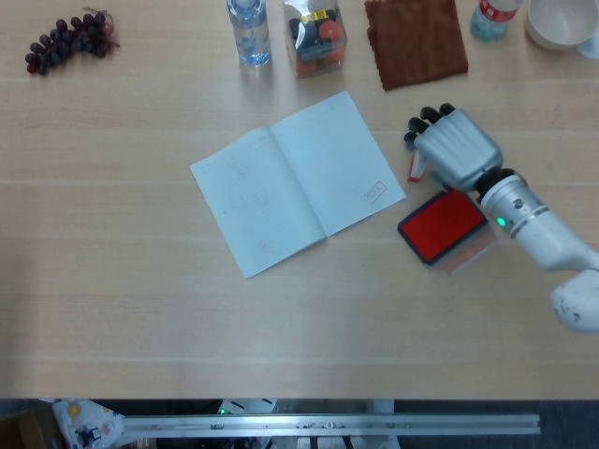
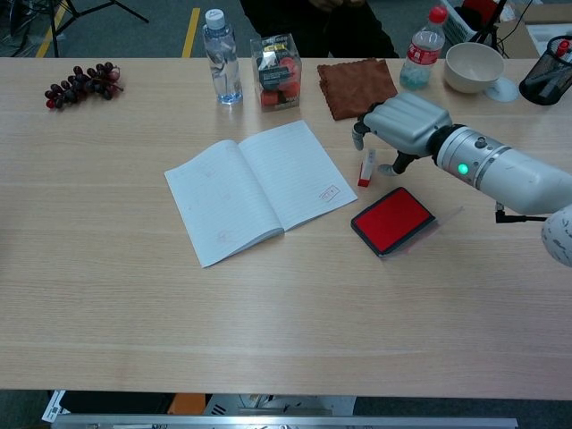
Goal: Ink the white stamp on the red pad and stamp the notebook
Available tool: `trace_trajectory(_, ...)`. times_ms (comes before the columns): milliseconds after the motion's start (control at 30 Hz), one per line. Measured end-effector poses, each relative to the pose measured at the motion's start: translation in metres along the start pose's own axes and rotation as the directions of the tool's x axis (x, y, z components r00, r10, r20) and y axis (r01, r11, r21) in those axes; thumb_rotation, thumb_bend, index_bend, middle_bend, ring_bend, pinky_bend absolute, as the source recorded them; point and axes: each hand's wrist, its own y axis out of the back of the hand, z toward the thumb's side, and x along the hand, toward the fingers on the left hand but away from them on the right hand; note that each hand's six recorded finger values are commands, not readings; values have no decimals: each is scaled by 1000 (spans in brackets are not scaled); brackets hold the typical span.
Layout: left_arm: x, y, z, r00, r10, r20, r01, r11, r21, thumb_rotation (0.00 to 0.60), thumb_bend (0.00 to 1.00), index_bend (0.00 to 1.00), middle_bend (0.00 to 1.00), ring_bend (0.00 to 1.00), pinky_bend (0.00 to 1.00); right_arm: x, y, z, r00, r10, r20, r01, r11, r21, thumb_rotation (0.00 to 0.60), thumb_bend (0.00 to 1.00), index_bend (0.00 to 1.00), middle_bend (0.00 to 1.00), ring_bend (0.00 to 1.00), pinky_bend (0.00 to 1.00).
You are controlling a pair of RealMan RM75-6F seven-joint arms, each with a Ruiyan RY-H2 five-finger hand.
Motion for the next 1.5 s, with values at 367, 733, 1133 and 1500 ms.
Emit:
trace_trajectory(367, 2, -2, -2, 1000, -8, -1, 8, 1000, 0, 600, 314, 276, 231, 181, 216, -11, -3, 7, 1000, 6, 5, -6, 1000, 9, 600, 225, 462, 342, 230, 317)
trace_trajectory(733, 2, -4, -6, 1000, -16, -7, 16, 1000, -4, 600, 314, 276, 230, 180, 216, -9, -8, 5, 1000, 15, 19, -15, 1000, -3, 600, 251, 515, 365, 244, 317)
trace_trajectory(1133, 2, -7, -7, 1000, -31, -7, 31, 1000, -6, 600, 315, 274, 225, 181, 215, -5, -8, 1, 999, 22, 42, -21, 1000, -17, 600, 251, 518, 365, 246, 317)
trace_trajectory(1500, -1, -6, -12, 999, -35, -20, 35, 999, -13, 600, 315, 272, 223, 180, 216, -9, -9, 2, 998, 34, 44, -34, 999, -7, 600, 250, 518, 365, 246, 317)
